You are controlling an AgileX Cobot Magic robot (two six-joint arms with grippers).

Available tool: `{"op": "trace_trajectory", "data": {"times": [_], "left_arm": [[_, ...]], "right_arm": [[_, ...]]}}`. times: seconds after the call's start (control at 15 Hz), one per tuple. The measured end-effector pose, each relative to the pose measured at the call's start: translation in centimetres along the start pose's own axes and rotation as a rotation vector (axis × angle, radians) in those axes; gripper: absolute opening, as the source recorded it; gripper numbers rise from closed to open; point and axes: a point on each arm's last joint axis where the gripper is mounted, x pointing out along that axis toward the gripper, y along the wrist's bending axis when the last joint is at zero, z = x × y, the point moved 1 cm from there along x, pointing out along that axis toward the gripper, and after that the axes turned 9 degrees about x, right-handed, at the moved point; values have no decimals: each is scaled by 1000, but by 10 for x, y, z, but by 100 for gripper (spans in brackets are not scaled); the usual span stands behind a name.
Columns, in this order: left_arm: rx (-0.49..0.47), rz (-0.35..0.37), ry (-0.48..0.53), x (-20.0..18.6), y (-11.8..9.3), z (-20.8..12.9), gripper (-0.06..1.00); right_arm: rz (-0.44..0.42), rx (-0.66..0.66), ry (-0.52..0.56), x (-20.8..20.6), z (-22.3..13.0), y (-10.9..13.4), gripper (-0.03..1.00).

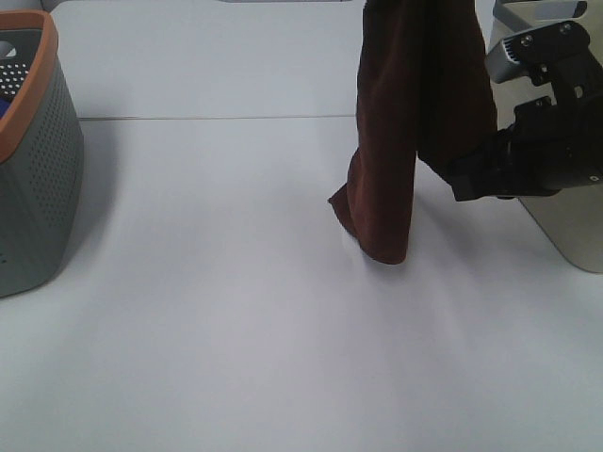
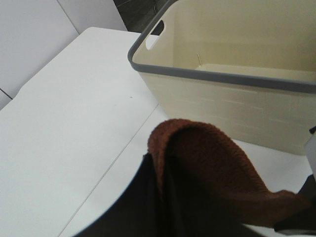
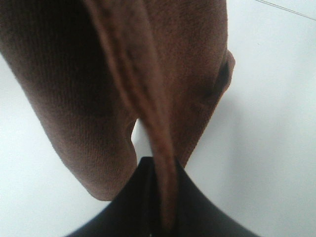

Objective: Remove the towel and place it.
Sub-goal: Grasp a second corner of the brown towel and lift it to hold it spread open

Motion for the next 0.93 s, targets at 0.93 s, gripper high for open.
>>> {"op": "trace_trajectory", "data": {"times": [0.93], "left_arm": [[464,26,276,-48,21,-9,1]], "right_arm": [[-73,-509,-361,-99,73,11,0]]}}
